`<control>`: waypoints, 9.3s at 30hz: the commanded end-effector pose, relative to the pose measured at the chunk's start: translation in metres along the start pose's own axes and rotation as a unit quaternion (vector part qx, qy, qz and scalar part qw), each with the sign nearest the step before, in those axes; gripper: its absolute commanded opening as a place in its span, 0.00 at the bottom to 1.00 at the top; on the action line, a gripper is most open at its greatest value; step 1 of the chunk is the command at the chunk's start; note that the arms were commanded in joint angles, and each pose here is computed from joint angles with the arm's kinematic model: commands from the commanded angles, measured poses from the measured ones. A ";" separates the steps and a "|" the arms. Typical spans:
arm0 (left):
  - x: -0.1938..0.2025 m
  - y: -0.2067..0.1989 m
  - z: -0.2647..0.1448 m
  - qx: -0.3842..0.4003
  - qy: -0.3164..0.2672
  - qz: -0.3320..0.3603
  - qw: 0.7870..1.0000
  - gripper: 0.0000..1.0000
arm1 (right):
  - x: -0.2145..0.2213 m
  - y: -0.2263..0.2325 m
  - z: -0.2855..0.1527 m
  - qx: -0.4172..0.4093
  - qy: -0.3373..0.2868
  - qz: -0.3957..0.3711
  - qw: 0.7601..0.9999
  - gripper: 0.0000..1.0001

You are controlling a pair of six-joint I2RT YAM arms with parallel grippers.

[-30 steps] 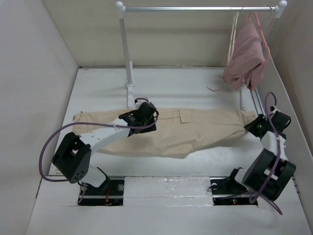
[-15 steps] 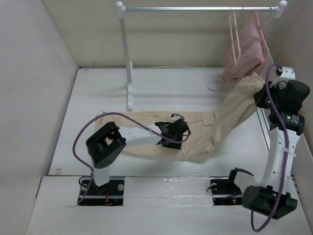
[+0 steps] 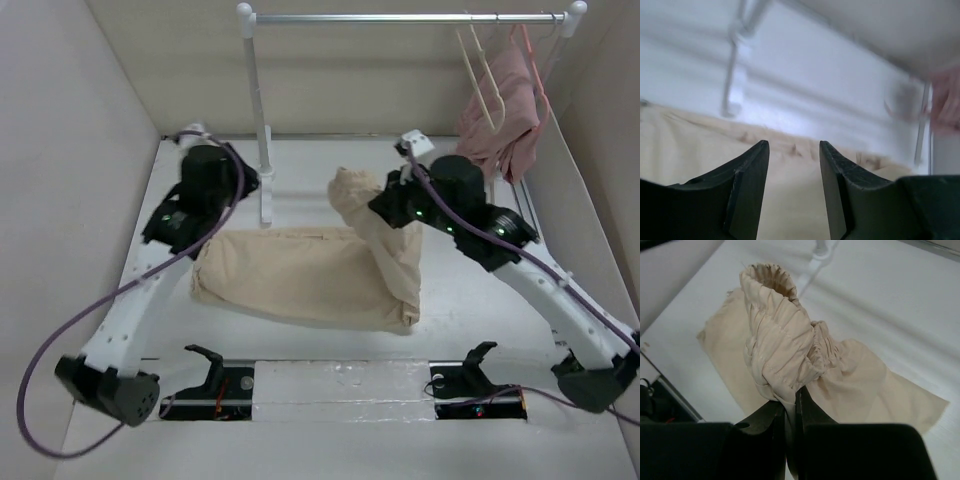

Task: Place the trousers on the hanger
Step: Fold the trousers at the center of the board, then pick up the hanger from the clothesline, then place the trousers on the hanger.

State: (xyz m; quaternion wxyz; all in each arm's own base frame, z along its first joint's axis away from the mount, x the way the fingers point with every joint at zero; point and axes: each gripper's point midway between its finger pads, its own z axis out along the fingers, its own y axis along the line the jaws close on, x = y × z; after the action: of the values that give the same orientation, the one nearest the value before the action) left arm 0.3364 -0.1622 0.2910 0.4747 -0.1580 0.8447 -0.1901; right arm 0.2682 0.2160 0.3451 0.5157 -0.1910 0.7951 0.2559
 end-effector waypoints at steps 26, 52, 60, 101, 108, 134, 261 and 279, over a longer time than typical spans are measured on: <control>-0.122 0.098 -0.071 -0.140 -0.134 0.032 0.980 0.47 | 0.080 0.222 0.173 -0.244 0.090 -0.089 0.961 0.90; 0.149 0.211 0.071 -0.259 0.192 0.001 0.946 0.43 | 0.318 0.026 0.039 -0.066 0.324 -0.064 0.941 0.07; 0.062 0.126 0.061 -0.163 0.090 0.024 0.982 0.43 | 0.143 0.040 0.026 -0.064 0.184 -0.122 0.973 0.39; 0.143 -0.055 -0.005 0.175 0.163 0.150 0.959 0.09 | -0.167 -0.286 -0.013 0.127 -0.068 -0.130 0.981 0.59; 0.141 -0.059 -0.004 0.176 0.164 0.152 0.959 0.10 | -0.163 -0.285 -0.003 0.146 -0.060 -0.137 0.978 0.27; 0.107 -0.103 -0.024 0.233 0.147 0.136 0.952 0.35 | -0.206 -0.240 -0.059 0.291 -0.145 -0.164 0.931 0.00; 0.317 -0.055 0.062 0.068 0.184 -0.087 0.977 0.00 | 0.286 -0.030 0.118 -0.141 0.142 0.146 0.969 0.33; 0.327 -0.026 0.066 0.023 0.183 -0.051 0.982 0.00 | 0.238 -0.040 0.102 -0.107 0.114 0.094 0.983 0.00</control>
State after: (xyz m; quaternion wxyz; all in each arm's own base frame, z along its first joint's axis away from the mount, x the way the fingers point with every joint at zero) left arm 0.2466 -0.3582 0.0540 0.3228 -0.1762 0.8773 -0.3084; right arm 0.2625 0.2347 0.0579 0.3460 -0.1677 0.8419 0.3787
